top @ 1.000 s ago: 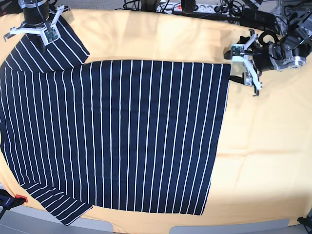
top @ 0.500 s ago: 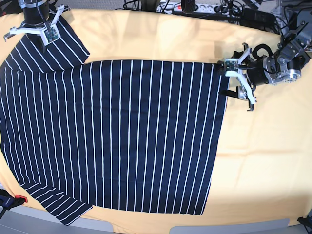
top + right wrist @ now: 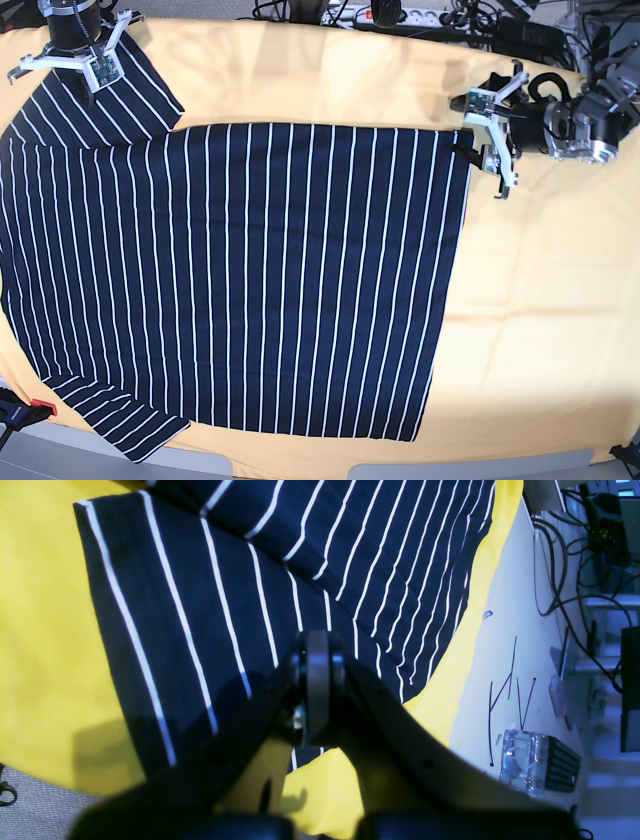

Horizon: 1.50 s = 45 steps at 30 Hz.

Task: Fold the T-shirt properly
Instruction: 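Grasp the shoulder corners with both grippers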

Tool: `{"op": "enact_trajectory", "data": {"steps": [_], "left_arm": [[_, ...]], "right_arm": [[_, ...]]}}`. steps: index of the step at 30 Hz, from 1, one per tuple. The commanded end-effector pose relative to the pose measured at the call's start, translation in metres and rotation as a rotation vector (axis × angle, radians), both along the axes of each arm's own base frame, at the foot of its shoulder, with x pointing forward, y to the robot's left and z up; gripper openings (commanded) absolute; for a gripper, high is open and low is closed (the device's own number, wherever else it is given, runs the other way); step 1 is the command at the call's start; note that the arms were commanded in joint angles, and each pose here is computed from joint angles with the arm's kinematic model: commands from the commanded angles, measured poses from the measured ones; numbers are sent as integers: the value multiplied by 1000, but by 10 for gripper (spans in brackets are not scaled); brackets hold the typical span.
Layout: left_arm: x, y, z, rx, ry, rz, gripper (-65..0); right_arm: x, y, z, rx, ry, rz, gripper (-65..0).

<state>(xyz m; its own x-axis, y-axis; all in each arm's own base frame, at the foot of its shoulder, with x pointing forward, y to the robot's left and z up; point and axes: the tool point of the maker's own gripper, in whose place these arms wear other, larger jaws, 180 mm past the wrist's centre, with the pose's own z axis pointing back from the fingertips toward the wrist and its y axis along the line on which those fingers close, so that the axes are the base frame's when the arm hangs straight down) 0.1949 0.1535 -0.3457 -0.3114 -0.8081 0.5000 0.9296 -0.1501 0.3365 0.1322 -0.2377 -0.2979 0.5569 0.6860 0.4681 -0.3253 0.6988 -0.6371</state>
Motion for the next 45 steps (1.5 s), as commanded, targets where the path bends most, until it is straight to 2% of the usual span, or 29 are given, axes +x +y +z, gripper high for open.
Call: {"op": "enact_trajectory", "data": {"steps": [1, 6, 11, 16, 19, 21, 24, 27, 30, 31, 35, 39, 40, 41, 45], "left_arm": [[3, 2, 2, -1, -23, -4, -278], [6, 1, -23, 40, -68, -17, -273], [33, -11, -6, -3, -154, 3, -277], [59, -5, 6, 33, -209, 50, -381], [60, -4, 6, 26, -187, 77, -388], [51, -4, 1, 33, -143, 63, -388], [51, -3, -1, 34, -137, 64, -393], [51, -3, -3, 35, -134, 68, -475], [52, -6, -3, 25, -135, 68, -626], [52, -7, -3, 22, -137, 70, -650], [58, -7, 0, 11, -167, 89, -650], [61, -5, 2, 15, -183, 102, -650], [61, -5, 2, 16, -183, 102, -650], [61, -5, 2, 16, -183, 102, -650], [61, -6, 2, 12, -183, 100, -650]], "right_arm": [[3, 1, 7, -7, -25, 15, -650], [3, 1, 7, -7, -25, 15, -650], [2, 1, 7, -6, -24, 11, -650], [1, 0, 6, -7, -18, 5, -650], [1, 0, 6, -7, -19, 5, -650], [1, 0, 6, -7, -19, 6, -650], [1, 2, 5, -6, -11, 14, -650], [-1, 5, 2, -3, 10, 36, -650], [-2, 7, 0, 4, 25, 48, -650], [-3, 9, -2, 19, 32, 47, -650], [-14, 24, -15, 73, 125, 113, -643], [-18, 34, -19, 136, 153, 127, -271], [-18, 35, -19, 139, 155, 139, -216], [-16, 36, -19, 140, 149, 140, -196], [-16, 28, -30, 133, 164, 125, -197]]}}
